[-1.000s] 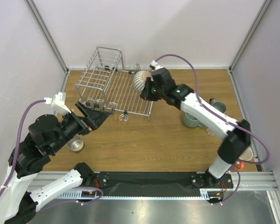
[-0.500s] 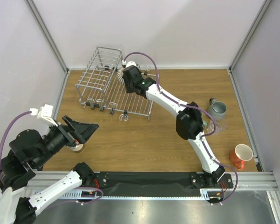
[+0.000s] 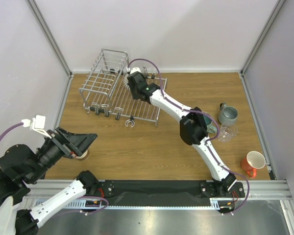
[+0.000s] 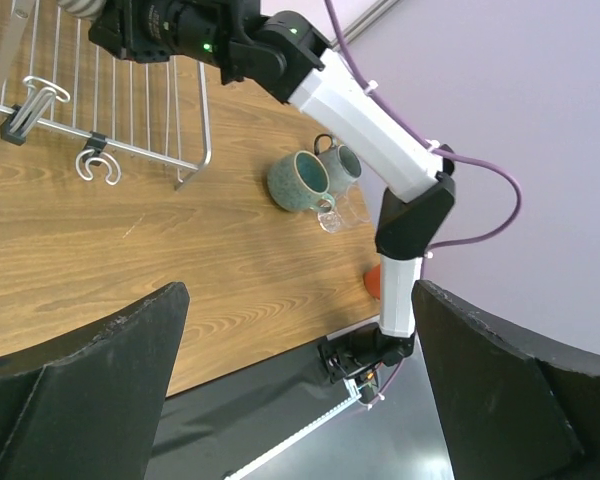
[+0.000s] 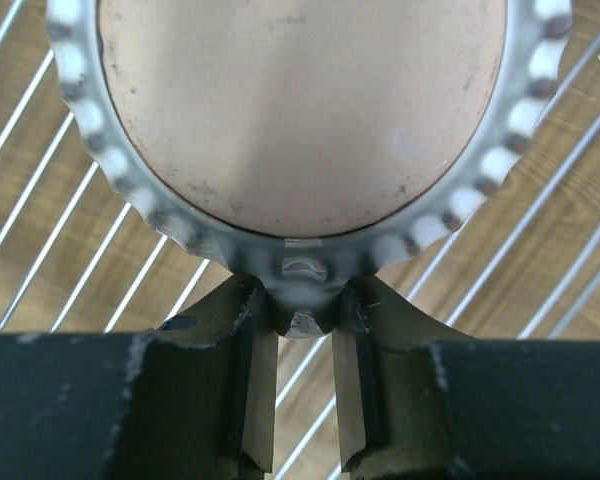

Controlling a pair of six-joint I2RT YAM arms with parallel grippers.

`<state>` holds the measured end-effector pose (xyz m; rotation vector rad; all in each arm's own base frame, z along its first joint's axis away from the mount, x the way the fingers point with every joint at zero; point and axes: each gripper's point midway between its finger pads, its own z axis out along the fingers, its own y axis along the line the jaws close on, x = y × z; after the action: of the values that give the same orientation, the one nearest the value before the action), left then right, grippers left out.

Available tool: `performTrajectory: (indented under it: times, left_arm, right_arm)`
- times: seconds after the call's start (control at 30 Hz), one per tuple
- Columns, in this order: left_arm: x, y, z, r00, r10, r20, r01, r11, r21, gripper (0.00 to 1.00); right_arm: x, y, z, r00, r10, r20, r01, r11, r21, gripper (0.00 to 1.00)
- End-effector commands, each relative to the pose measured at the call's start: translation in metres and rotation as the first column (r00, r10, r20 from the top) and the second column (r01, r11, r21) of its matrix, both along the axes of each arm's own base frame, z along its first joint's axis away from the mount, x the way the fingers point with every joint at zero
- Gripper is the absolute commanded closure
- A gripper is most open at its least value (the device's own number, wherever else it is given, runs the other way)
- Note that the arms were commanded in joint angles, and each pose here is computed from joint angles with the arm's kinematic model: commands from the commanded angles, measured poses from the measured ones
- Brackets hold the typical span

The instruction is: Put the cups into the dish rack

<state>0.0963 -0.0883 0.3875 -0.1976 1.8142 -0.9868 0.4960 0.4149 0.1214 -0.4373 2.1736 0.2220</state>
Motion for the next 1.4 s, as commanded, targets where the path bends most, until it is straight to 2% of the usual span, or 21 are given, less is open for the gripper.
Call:
performTrajectory:
  times: [0.0,0.1,0.7,1.07,1.27,1.3,1.37]
  left_arm:
    - [0.003,-0.006,0.003,1.0,-0.012,0.012,0.013,1.0,-0.017,0.0]
    - [0.002,-0.004,0.001,1.0,-0.005,0.022,0.006,0.999,-0.035,0.0]
    - [0.009,-0.004,0.0,0.999,0.019,0.028,-0.018,0.999,-0.037,0.0]
    - [0.016,-0.009,-0.01,1.0,0.029,-0.002,-0.029,0.999,-0.018,0.0]
    - [0.018,-0.008,-0.012,0.999,0.043,-0.003,-0.043,0.999,-0.015,0.0]
    - [0.018,-0.008,-0.013,0.999,0.045,-0.004,-0.045,0.999,-0.014,0.0]
    - [0.019,-0.009,-0.014,0.999,0.043,-0.01,-0.043,0.999,-0.009,0.0]
  right_arm:
    - [0.036,0.006,0.05,0.989,-0.051,0.141,0.035,0.992,0.119,1.0]
    - [0.044,0.006,0.053,0.983,-0.041,0.179,0.021,0.993,0.114,1.0]
    - [0.073,-0.008,0.029,0.982,-0.056,0.182,0.035,0.993,0.115,0.97]
    - [0.079,-0.012,0.014,0.985,-0.056,0.165,0.038,0.993,0.109,0.88]
    - [0.081,-0.014,0.012,0.985,-0.057,0.16,0.04,0.993,0.112,0.7]
    - [0.081,-0.013,0.013,0.985,-0.057,0.16,0.038,0.992,0.117,0.63]
    - [0.08,-0.012,0.012,0.987,-0.051,0.155,0.032,0.992,0.119,0.62]
